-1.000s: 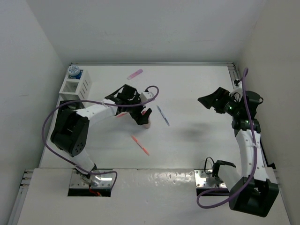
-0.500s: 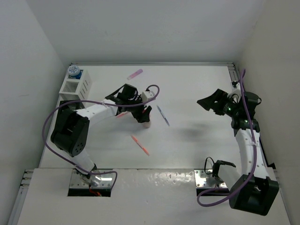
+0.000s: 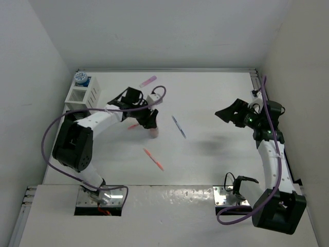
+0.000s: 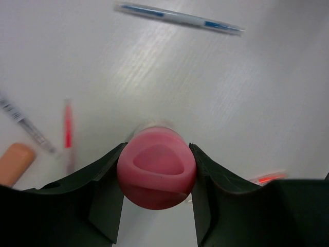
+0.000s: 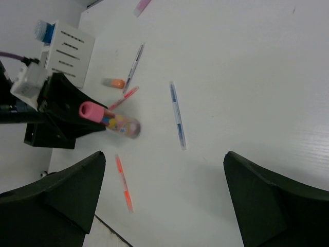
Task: Sort the stationery into containers
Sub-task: Pick up the stationery from the center of the board, then place the stationery in the storage box.
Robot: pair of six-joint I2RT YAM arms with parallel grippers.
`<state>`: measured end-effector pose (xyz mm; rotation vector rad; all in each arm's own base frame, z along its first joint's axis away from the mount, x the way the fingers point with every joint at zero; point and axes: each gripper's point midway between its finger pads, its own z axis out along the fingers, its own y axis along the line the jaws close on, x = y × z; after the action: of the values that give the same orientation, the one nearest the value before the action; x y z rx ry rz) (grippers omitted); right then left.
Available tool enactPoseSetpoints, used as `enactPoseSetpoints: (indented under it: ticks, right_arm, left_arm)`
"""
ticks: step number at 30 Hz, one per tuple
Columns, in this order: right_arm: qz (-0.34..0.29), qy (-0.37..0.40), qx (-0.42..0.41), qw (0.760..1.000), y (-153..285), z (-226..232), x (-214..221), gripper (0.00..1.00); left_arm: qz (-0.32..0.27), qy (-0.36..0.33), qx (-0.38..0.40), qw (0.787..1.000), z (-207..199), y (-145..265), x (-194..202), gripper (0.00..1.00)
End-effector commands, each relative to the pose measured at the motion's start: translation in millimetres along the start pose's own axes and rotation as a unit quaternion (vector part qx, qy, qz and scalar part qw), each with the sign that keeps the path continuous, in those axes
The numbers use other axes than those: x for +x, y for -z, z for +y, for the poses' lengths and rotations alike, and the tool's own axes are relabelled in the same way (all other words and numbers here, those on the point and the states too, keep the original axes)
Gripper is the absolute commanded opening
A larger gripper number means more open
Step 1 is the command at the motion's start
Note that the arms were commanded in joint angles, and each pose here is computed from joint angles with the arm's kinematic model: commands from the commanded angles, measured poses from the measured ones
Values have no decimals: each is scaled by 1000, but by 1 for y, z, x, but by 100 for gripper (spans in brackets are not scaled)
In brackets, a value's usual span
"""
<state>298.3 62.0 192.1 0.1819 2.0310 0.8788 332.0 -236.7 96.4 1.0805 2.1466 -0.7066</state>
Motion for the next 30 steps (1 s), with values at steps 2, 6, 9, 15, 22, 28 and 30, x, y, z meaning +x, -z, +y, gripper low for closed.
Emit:
enactPoseSetpoints:
  ticks: [2, 6, 9, 15, 22, 28, 30]
  right_arm:
    - [12, 28, -25, 999, -4, 13, 4, 95]
    - [35, 38, -38, 998, -11, 20, 19, 94]
    - [49, 47, -44, 997, -16, 25, 27, 94]
    - [77, 71, -58, 993, -26, 36, 42, 94]
    - [104, 96, -71, 987, -33, 47, 53, 93]
    - [128, 124, -85, 980, -37, 54, 61, 93]
    - [138, 128, -89, 978, -39, 58, 60, 93]
  left_arm:
    - [-48, -1, -92, 995, 47, 90, -53, 0]
    - [-58, 105, -179, 976, 101, 191, -26, 0]
    - [-71, 140, -234, 959, 118, 258, -10, 0]
    - [-72, 176, -332, 924, 126, 355, 18, 0]
    - [-50, 210, -367, 905, 112, 400, 60, 0]
    - [-37, 249, -373, 893, 108, 400, 100, 0]
    - [-38, 249, -374, 893, 107, 392, 107, 0]
